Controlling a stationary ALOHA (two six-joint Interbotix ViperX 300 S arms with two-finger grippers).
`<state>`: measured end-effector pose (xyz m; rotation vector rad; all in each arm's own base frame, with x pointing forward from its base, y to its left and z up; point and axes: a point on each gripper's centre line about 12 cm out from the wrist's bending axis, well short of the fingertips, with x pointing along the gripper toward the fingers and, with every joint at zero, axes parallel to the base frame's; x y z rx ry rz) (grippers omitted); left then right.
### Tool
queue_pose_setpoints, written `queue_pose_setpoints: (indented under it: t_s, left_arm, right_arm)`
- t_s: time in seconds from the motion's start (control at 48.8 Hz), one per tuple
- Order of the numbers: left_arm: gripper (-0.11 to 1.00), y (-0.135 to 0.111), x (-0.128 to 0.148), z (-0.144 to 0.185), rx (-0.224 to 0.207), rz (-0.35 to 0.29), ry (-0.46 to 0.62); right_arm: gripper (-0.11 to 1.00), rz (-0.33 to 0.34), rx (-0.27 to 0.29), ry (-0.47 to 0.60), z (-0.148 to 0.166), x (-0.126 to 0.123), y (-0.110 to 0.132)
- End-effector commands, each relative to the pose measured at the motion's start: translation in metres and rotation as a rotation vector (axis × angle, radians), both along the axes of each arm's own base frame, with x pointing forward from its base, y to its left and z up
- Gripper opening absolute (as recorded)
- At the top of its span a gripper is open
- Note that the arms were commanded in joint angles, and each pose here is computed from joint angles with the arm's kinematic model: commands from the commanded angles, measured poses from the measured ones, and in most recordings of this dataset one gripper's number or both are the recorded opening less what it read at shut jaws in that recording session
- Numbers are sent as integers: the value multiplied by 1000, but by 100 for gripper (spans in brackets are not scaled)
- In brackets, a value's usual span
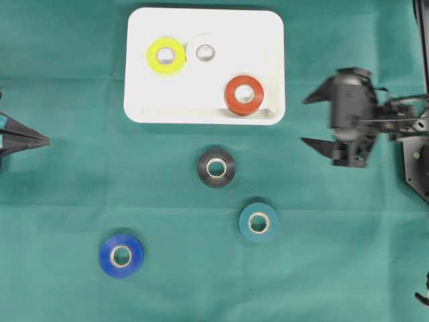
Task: Put the tape into the white case with the right arm.
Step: 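Open the right gripper and withdraw it to the right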
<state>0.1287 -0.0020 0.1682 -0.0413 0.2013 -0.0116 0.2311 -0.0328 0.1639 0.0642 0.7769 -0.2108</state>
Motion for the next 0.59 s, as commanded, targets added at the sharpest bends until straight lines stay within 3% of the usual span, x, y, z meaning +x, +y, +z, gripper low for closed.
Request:
queue_pose_setpoints:
  t_s: [0.0, 0.287, 0.574]
  left_arm:
    - [0, 0, 1, 5, 1, 1, -14]
    - [0, 0, 1, 4, 1, 0, -12]
    - [0, 0, 2, 5, 1, 0, -12]
  right_arm:
    - [72, -14, 19, -60, 6, -15, 2]
    - [71, -48, 53, -187, 3, -61, 6]
    - [70, -6, 68, -255, 0, -67, 13]
